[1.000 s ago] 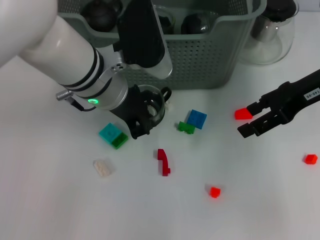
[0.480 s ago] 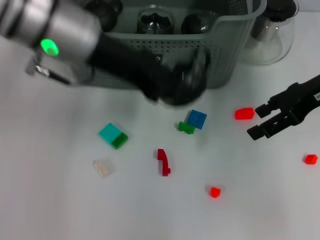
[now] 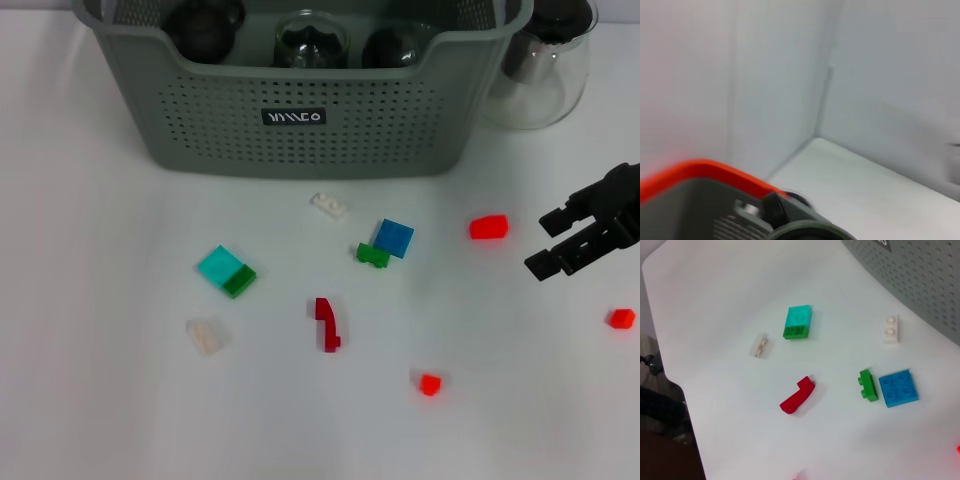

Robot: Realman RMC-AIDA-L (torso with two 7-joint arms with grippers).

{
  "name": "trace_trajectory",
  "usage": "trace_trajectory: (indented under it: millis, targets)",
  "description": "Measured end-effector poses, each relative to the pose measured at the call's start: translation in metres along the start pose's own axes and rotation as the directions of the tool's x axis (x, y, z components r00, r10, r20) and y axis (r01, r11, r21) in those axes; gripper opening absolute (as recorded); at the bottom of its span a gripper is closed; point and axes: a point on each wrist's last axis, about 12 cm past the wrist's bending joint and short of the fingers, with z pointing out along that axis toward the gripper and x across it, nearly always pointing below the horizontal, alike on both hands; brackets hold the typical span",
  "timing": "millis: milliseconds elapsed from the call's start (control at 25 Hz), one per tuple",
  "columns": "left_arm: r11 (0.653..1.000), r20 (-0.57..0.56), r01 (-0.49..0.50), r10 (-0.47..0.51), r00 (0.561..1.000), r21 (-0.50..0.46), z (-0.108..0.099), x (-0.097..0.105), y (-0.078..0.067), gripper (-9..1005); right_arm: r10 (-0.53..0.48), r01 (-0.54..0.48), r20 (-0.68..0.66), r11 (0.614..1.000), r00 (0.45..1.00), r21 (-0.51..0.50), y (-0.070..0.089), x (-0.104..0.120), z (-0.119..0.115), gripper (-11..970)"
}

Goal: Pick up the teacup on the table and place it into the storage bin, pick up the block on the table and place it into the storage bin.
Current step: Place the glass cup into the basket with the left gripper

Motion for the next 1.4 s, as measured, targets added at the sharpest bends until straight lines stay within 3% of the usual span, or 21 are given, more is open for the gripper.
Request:
trace_trajectory:
  millis: [160, 440, 1000, 1400]
  targets:
    - [0.995, -0.013, 0.019, -0.02, 1.0, -0.094, 0.024, -0.021, 0.02, 38, -0.005, 0.005, 0.0, 1.0, 1.0, 0.001, 0.0, 0.0, -0.001, 897]
    - [0.974, -0.049, -0.007, -0.004, 0.999, -0.227, 0.059, -0.024, 0.038, 38, -0.038, 0.038, -0.008, 0.999, 0.999, -0.004, 0.001, 0.0, 0.0, 896]
    - [0.945, -0.123, -0.094, 0.057, 0.991, -0.315, 0.123, -0.002, 0.037, 38, -0.068, 0.068, -0.003, 0.998, 0.998, 0.004, 0.001, -0.005, 0.002, 896]
    - [0.934, -0.178, -0.159, 0.106, 0.978, -0.321, 0.145, 0.009, 0.023, 39, -0.067, 0.067, -0.015, 0.998, 0.998, 0.018, -0.001, -0.006, 0.007, 897]
